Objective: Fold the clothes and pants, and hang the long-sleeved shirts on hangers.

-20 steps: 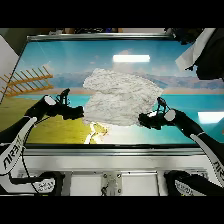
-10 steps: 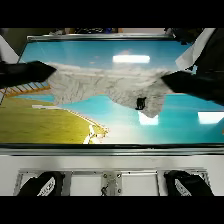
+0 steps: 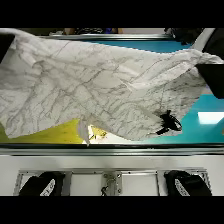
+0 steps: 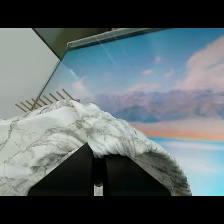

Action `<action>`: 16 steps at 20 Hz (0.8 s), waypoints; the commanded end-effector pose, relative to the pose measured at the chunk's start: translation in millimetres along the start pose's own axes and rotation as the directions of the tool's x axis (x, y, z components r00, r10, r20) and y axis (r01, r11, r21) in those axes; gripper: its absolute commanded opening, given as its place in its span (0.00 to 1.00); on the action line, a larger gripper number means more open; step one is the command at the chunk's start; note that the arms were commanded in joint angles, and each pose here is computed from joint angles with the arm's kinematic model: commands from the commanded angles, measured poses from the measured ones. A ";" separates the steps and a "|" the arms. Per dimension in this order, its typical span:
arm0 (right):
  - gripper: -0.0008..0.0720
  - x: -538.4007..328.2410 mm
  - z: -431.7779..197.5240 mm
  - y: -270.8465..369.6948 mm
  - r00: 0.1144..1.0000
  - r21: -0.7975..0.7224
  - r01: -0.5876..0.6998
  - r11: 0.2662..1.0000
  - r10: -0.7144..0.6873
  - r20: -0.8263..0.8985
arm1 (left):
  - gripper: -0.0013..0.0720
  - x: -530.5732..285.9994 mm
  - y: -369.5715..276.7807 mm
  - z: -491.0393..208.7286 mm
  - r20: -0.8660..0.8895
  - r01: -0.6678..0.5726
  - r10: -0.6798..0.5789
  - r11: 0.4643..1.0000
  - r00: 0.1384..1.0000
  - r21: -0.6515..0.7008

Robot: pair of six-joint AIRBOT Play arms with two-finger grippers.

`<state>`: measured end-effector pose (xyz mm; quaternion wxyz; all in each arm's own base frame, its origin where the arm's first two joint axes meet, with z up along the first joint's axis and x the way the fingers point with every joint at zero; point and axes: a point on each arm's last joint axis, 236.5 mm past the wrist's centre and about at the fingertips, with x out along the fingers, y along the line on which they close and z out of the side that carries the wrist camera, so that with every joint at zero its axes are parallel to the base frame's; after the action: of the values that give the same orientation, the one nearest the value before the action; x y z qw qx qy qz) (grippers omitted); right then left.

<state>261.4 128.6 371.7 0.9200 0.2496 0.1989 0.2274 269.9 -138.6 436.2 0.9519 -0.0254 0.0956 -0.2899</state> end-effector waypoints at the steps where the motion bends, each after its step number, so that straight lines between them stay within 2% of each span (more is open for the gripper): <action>1: 0.05 36.6 -21.6 -27.3 0.988 0.077 0.062 0.995 -0.051 -0.144 | 0.03 55.6 29.8 -8.2 -0.073 -0.006 0.004 1.000 0.997 -0.021; 5: 0.05 114.7 -53.9 -89.6 0.934 0.112 0.175 0.978 -0.129 -0.333 | 0.03 183.4 100.6 -75.0 -0.256 -0.031 -0.002 0.991 0.967 -0.127; 8: 0.05 174.3 -84.7 -154.0 0.874 0.077 0.273 0.959 -0.214 -0.436 | 0.03 265.6 144.5 -139.3 -0.362 -0.050 -0.024 0.980 0.932 -0.194; 11: 0.05 211.4 -72.4 -178.5 0.906 -0.038 0.235 0.971 -0.233 -0.354 | 0.03 291.3 158.5 -170.8 -0.408 -0.065 -0.034 0.972 0.912 -0.226; 13: 0.05 211.6 -47.1 -171.5 0.939 -0.092 0.210 0.973 -0.227 -0.258 | 0.03 276.7 164.0 -151.8 -0.358 -0.092 0.009 0.972 0.934 -0.216; 16: 0.05 181.8 -10.8 -135.4 0.973 -0.134 0.163 0.978 -0.181 -0.141 | 0.03 223.2 143.8 -87.2 -0.261 -0.079 0.034 0.984 0.965 -0.162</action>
<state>448.9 125.0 204.5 0.9091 0.1761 0.3388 0.1666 534.4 -152.8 256.4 0.9219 -0.0716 0.2797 -0.2584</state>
